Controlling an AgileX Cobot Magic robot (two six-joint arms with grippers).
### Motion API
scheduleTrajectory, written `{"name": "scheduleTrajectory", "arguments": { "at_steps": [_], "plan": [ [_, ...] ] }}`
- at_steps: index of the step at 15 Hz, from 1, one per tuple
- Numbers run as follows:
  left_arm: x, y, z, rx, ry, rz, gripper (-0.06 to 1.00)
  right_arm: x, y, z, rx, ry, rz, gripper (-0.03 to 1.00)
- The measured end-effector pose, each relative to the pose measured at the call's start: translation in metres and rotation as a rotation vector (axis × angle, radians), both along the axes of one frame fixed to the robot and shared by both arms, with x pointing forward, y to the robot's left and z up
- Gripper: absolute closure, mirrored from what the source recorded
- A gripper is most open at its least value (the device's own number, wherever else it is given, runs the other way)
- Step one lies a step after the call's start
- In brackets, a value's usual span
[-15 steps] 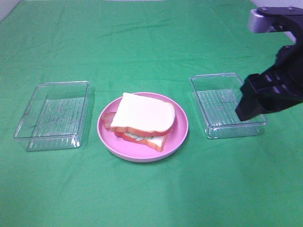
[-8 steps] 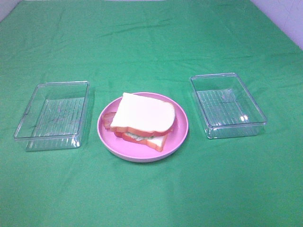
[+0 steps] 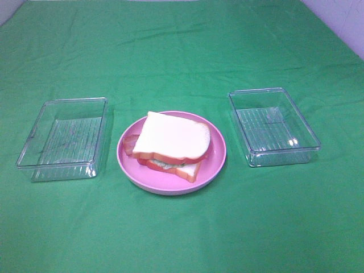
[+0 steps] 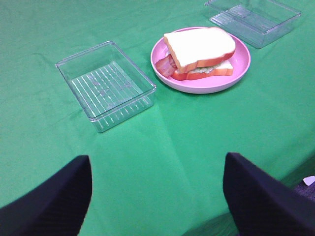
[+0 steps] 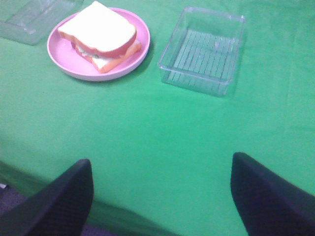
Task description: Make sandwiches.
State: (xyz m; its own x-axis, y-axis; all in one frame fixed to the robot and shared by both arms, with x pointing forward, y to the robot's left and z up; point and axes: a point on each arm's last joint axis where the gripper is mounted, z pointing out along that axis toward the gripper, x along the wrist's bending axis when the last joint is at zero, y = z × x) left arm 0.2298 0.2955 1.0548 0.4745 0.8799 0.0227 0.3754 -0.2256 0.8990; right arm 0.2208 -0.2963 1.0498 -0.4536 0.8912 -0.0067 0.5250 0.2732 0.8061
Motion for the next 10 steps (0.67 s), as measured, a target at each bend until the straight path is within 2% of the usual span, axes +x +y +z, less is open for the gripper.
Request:
{"name": "scheduleTrajectory", "arguments": {
  "at_steps": [2, 10],
  "plan": [
    [-0.0001, -0.0001, 0.0000, 0.010, -0.006, -0.008, 0.24, 0.0008, 0.0003, -0.0027, 0.012, -0.047, 0.004, 0.24],
    [-0.0002, -0.0005, 0.0000, 0.011, -0.007, -0.012, 0.24, 0.0047, 0.0013, -0.0039, 0.011, -0.053, -0.002, 0.24]
  ]
}}
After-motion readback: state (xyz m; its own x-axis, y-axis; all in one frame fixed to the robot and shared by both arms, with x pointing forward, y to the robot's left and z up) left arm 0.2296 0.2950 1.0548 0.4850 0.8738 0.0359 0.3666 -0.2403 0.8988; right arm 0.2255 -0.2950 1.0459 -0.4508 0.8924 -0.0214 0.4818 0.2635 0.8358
